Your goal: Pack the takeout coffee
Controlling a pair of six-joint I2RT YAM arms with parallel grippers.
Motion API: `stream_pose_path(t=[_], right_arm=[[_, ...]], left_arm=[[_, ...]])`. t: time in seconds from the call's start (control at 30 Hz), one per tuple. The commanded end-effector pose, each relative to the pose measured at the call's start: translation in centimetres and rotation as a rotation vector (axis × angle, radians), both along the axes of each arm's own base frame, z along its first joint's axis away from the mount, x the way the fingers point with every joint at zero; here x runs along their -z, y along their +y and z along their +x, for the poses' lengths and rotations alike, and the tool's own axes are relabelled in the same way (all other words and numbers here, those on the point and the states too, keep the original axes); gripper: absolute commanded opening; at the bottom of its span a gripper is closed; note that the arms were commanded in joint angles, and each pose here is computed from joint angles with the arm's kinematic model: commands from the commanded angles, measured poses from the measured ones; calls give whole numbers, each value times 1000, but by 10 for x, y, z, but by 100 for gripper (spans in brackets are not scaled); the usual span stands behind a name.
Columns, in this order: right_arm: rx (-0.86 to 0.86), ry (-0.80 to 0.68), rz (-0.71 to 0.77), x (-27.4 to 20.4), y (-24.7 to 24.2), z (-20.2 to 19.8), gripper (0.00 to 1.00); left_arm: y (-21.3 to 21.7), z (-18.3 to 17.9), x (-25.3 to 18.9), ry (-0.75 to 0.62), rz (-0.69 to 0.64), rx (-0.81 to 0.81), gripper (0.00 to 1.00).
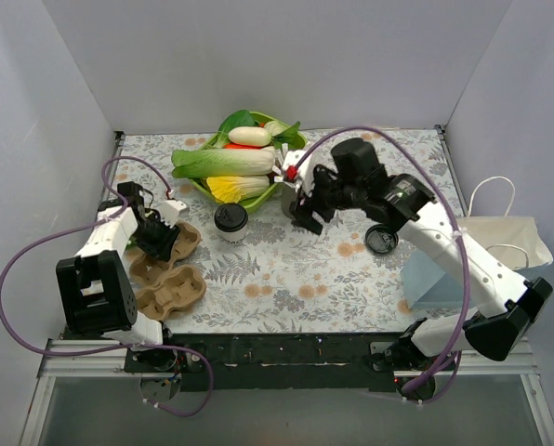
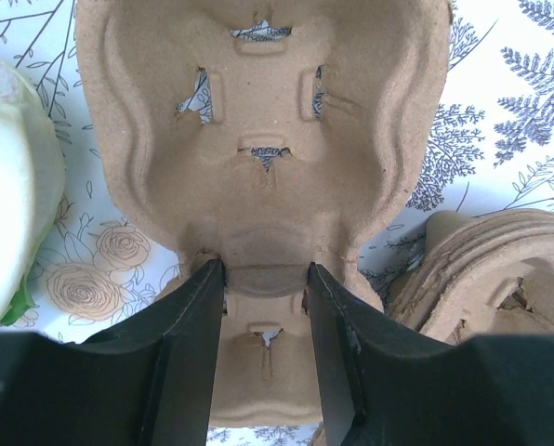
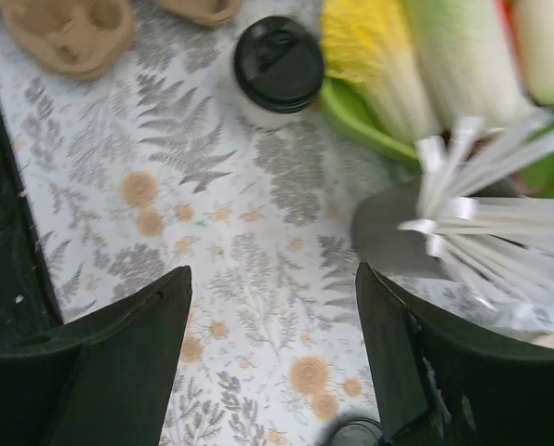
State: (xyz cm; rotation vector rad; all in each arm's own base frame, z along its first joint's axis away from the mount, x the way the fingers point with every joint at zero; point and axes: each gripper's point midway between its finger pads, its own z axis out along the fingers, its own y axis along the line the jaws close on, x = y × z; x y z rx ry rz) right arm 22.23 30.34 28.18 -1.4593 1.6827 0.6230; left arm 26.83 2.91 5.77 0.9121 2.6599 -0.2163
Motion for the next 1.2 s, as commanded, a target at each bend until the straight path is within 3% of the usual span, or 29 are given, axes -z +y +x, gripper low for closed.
stream_pose_path(t=[0.0,0.13,0.23,0.43,0.5,0.73,0.9,1.17], right_arm=[[200,-121,33,-63,-51,39,78],[410,-136,30,-87,-112,60,77],[522,-111,-51,-90,-153,60,75],[688,-8,-259,-59,-232,10,70],[724,-39,-291,-57,-247,-3,68],[848,-88,-451,-33,-292,-24,68],[850,-65,-481,-8,-301,-44,68],[811,41,-566,36,-304,-53,54]], left_arm=[[-1,0,-25,-59,8,-36,14],[-4,2,-41,-86,-18,-102,8],[-4,6,-52,-117,-23,-133,6],[4,12,-64,-187,8,-236,0],[7,13,-67,-195,15,-265,0],[10,13,-77,-193,20,-333,0],[9,14,-74,-189,10,-335,0],[5,14,-74,-188,-9,-313,0]])
